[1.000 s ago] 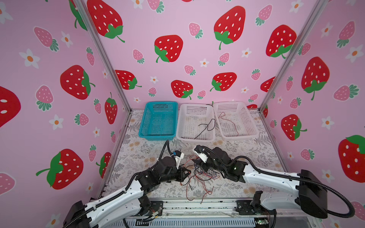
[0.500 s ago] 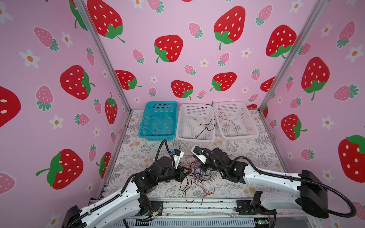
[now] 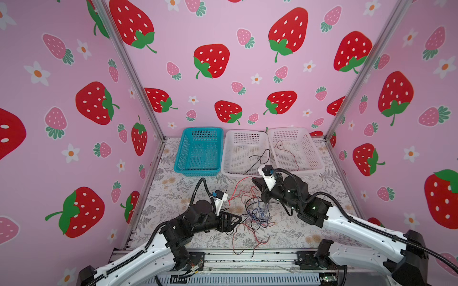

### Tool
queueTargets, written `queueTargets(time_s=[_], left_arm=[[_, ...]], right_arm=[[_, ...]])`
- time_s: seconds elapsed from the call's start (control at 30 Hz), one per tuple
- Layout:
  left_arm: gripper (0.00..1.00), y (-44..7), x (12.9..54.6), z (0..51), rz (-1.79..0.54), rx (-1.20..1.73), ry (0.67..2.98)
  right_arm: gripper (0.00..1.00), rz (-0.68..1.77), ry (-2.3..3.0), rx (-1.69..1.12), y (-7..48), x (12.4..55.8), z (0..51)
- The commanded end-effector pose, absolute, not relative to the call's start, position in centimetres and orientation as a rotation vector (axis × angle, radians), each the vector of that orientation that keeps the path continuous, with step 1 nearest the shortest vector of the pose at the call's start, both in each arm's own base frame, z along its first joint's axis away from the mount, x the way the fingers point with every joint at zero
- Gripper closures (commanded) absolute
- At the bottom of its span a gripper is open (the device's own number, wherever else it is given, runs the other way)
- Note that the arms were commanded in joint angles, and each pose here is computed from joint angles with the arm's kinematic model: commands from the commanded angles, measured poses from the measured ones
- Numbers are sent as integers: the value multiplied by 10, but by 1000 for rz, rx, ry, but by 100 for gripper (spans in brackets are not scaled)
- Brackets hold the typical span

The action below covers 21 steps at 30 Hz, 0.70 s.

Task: Untangle the cables
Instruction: 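Grasp a red wire with the right gripper and pull it up from the bundle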

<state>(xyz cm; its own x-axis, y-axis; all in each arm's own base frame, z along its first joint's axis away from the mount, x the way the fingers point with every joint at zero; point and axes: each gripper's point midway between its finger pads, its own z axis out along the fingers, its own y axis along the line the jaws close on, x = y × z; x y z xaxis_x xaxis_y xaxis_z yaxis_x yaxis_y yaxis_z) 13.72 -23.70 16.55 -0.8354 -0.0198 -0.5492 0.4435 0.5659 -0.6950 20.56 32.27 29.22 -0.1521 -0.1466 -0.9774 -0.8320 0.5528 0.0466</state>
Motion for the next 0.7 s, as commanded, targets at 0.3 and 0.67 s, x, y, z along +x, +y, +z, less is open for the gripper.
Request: queueTargets(time_s=[0.3, 0.67], left_arm=[[27, -229, 146, 174, -1186, 333, 2160], [50, -201, 160, 173, -1027, 139, 2248]], right_arm=[[100, 1158, 1698, -742, 320, 183, 337], [100, 1001, 1792, -700, 302, 196, 314]])
